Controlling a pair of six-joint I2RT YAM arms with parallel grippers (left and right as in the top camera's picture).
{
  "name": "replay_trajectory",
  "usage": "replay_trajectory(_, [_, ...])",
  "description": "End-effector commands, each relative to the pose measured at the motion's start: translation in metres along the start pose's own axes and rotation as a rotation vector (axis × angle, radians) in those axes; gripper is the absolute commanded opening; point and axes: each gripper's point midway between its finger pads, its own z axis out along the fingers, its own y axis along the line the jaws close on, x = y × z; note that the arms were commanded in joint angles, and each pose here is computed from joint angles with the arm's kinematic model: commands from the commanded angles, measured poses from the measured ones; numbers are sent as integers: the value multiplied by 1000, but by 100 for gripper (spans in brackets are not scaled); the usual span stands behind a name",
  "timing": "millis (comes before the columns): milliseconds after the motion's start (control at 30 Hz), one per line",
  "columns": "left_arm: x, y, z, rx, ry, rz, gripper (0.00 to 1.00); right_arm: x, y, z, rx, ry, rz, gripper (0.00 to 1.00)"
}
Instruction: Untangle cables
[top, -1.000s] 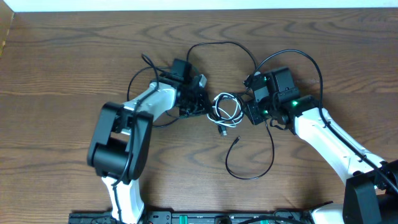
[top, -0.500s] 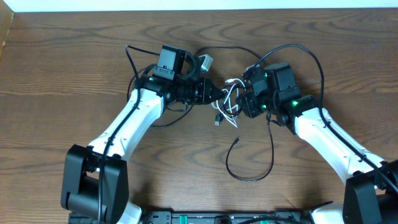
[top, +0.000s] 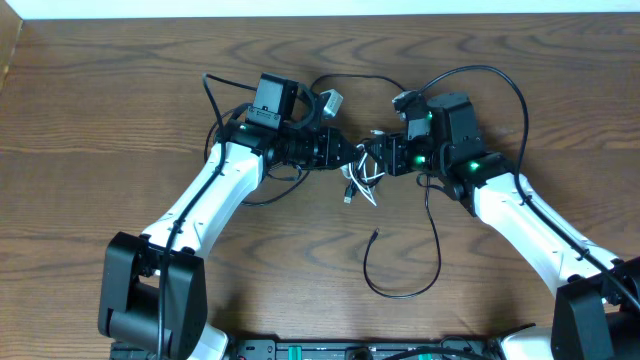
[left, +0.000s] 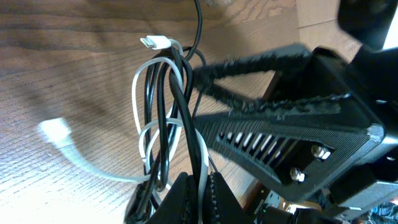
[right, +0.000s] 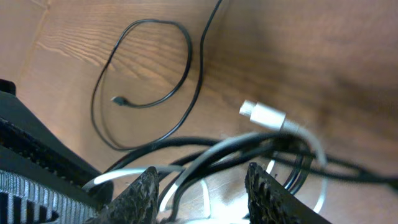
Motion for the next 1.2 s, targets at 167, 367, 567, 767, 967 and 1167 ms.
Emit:
replay_trajectory(167, [-4,-14,-4,49,-7,38,8,8,10,-6,-22,53,374,39])
replay_trajectory(367, [-3,-33,-6,159,12,53,7,2,-6,-5,62,-1,477,39])
replay_trajectory(567, [-1,-39,-7,189,27,27,7,-12,-4,-5,43,-58,509,32])
replay_trajectory(767, [3,-48,-10,245,56,-15,7,-36,7,-7,-18,-141,468,23])
replay_trajectory(967, [3,-56,-12,289,65,-12,7,-38,8,-7,-23,-148,458,13])
replay_trajectory(1167, [-3,-55,-16,297,50,-37,7,-1,-21,-6,140,-51,517,28])
